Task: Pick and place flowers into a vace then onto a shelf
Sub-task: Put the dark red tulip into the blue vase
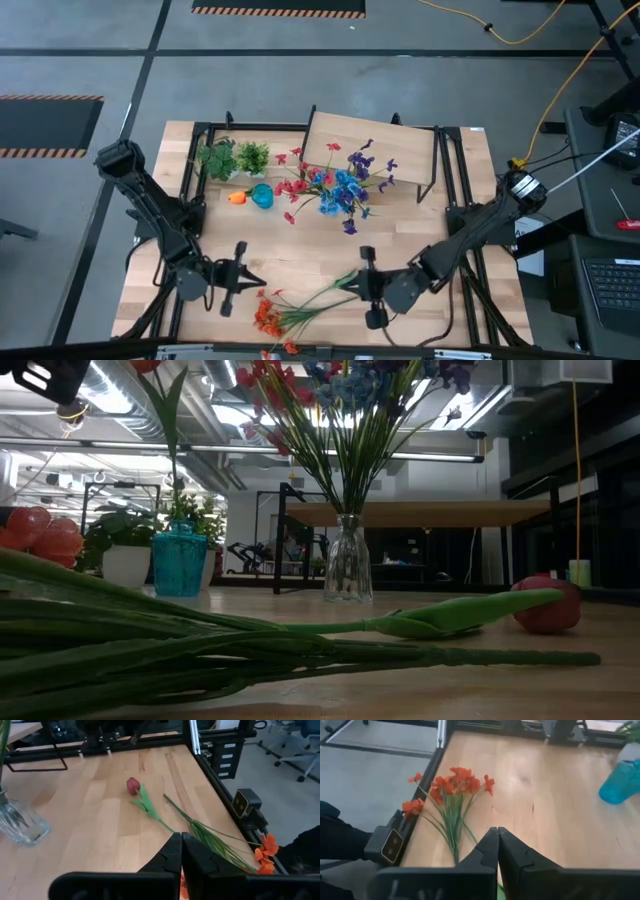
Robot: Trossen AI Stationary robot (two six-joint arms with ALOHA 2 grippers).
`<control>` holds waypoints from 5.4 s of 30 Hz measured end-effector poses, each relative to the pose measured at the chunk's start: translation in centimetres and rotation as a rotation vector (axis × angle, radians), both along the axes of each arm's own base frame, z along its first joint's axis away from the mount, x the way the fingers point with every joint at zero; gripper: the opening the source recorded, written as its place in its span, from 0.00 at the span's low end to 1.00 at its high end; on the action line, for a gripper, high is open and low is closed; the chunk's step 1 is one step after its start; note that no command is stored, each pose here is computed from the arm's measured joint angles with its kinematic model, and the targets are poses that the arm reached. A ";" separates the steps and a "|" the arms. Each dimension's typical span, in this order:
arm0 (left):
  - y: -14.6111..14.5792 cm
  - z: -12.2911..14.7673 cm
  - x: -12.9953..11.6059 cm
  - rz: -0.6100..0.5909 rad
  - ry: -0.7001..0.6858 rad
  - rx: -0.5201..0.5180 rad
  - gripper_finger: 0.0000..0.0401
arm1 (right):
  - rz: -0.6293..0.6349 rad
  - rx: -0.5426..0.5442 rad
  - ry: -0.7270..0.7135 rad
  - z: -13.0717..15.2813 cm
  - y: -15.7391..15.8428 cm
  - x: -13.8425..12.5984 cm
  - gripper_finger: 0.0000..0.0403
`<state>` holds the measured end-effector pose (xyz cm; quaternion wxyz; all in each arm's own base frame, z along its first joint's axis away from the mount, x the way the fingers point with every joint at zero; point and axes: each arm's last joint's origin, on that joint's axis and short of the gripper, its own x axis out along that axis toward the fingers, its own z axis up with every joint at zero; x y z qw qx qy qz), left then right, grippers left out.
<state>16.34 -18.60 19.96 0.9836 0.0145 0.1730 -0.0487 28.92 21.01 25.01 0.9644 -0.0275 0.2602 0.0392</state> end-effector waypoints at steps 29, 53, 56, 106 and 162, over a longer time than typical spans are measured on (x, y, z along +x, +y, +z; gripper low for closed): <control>0.5 0.0 0.5 0.012 -0.006 0.065 0.04 | 0.055 -0.034 0.461 -8.5 -1.1 6.4 0.35; 0.8 -0.1 0.8 0.024 -0.002 0.066 0.05 | 0.059 -0.071 0.496 -13.1 -1.2 7.9 0.35; 0.8 -0.1 0.8 0.024 -0.002 0.066 0.05 | 0.051 -0.067 0.506 -13.1 -1.4 8.0 0.35; 4.2 1.8 4.9 0.131 -0.143 0.002 0.09 | 0.158 -0.656 0.676 1.9 -1.8 8.2 0.00; 7.9 5.0 14.5 0.105 0.109 -0.453 0.56 | 0.207 -0.940 0.581 4.7 -0.8 7.7 0.00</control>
